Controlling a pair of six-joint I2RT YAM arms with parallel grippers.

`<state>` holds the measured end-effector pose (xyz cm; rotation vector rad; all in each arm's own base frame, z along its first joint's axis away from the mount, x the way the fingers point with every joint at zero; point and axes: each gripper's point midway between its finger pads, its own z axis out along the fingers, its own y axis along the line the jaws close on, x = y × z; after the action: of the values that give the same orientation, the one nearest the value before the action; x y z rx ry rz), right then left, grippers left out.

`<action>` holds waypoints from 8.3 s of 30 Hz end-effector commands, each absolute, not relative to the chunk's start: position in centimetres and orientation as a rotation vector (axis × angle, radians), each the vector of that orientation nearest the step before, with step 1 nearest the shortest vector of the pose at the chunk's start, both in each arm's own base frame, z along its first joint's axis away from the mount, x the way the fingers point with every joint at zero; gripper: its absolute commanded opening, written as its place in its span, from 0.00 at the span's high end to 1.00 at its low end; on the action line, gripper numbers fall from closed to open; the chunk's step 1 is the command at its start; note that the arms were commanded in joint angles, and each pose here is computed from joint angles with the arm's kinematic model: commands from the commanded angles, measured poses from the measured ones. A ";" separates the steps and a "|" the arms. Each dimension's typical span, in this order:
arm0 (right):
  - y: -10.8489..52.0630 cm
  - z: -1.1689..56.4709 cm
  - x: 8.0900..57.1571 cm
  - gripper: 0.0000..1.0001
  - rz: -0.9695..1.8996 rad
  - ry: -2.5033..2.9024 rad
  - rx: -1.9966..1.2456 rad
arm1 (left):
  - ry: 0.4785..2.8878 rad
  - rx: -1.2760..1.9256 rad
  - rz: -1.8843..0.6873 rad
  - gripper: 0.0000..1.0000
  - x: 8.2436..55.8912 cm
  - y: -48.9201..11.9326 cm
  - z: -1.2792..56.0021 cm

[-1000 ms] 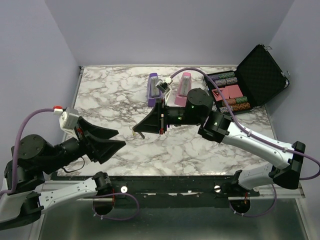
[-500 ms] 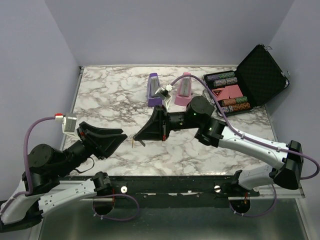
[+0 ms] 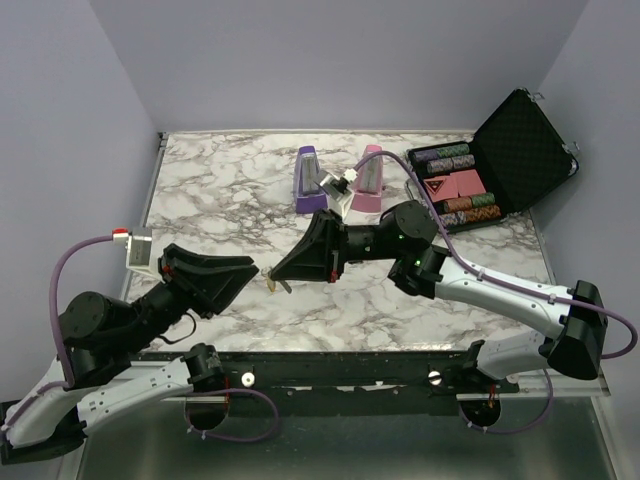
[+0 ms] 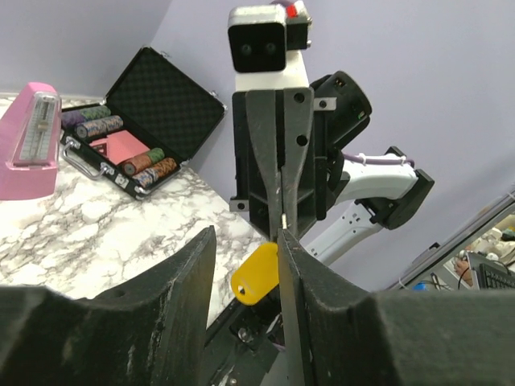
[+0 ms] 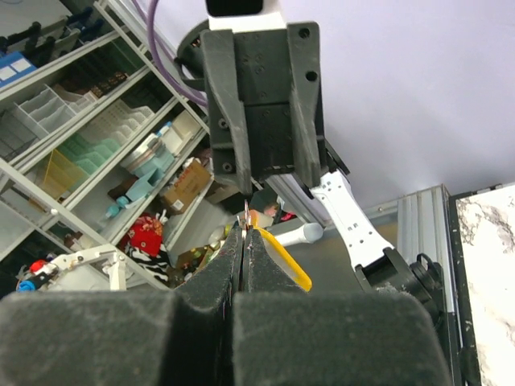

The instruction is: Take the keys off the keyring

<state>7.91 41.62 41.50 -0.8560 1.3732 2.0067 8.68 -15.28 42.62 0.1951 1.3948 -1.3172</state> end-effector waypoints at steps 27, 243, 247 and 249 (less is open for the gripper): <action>42.2 42.8 8.2 0.99 2.025 1.306 -0.852 | 1.311 0.212 -1.421 0.62 7.5 -15.6 44.1; 41.9 37.8 7.3 0.99 1.779 1.619 -1.203 | 1.745 0.816 -1.205 1.00 4.2 -18.7 36.7; 41.6 37.6 7.1 0.99 1.766 1.629 -1.242 | 1.757 0.850 -1.188 1.00 4.0 -18.6 36.4; 41.4 37.4 6.9 0.99 1.760 1.637 -1.263 | 1.752 0.863 -1.188 1.00 3.9 -18.6 36.3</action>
<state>6.62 41.16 36.49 -1.2357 1.6799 1.7959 5.62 -18.39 37.60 0.7320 1.7203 -1.1584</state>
